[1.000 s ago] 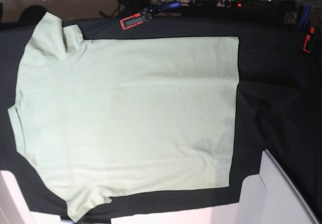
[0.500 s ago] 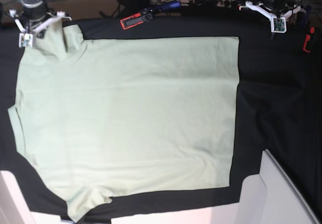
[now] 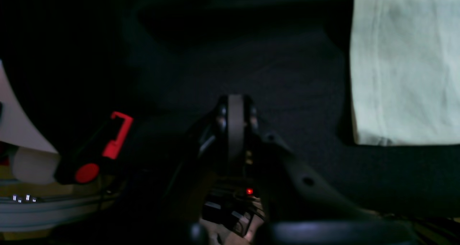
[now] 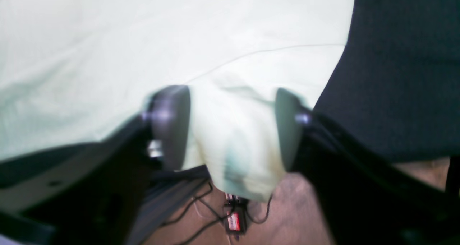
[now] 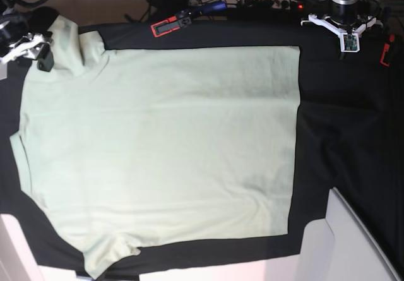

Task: Fold the T-shirt properly
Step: 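Lower both grippers to the shoulder edge of the green T-shirt, then pinch the shirt's shoulder edge with both grippers and lift it, then carry the held edge over the shirt body with both grippers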

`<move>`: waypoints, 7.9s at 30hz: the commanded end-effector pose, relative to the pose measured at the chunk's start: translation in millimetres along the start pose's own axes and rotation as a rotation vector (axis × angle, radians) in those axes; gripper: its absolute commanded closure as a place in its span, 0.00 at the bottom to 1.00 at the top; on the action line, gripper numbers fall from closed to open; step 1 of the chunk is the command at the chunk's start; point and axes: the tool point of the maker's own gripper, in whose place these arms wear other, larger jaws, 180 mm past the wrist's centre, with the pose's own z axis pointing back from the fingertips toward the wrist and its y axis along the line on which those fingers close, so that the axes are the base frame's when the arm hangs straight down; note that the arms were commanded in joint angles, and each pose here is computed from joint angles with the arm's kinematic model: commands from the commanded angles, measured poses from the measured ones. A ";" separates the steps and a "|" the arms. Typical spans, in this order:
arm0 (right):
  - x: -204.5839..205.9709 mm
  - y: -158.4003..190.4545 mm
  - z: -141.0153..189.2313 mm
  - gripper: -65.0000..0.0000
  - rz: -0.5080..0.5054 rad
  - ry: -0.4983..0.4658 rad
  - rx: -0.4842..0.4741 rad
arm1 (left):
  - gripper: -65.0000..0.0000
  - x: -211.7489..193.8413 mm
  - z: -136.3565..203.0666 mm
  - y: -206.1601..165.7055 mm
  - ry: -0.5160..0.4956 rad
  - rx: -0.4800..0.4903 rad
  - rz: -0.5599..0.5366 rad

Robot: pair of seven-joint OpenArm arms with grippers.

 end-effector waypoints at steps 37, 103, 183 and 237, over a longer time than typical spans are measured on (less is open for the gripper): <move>-93.6 -27.2 -32.4 0.28 -0.261 0.219 0.037 | 0.99 -4.7 -2.9 3.7 0.000 0.015 0.002; -118.3 -7.9 -45.9 1.00 -0.216 0.337 0.115 | 0.32 -21.0 -22.4 -100.9 0.083 -0.279 0.449; 33.9 -14.1 -29.2 1.00 0.172 0.177 0.043 | 1.00 72.9 0.7 -64.2 -0.075 -0.293 0.392; 135.9 3.1 -113.1 1.00 0.269 0.172 0.094 | 1.00 122.5 -118.6 -73.0 -0.075 -0.200 0.540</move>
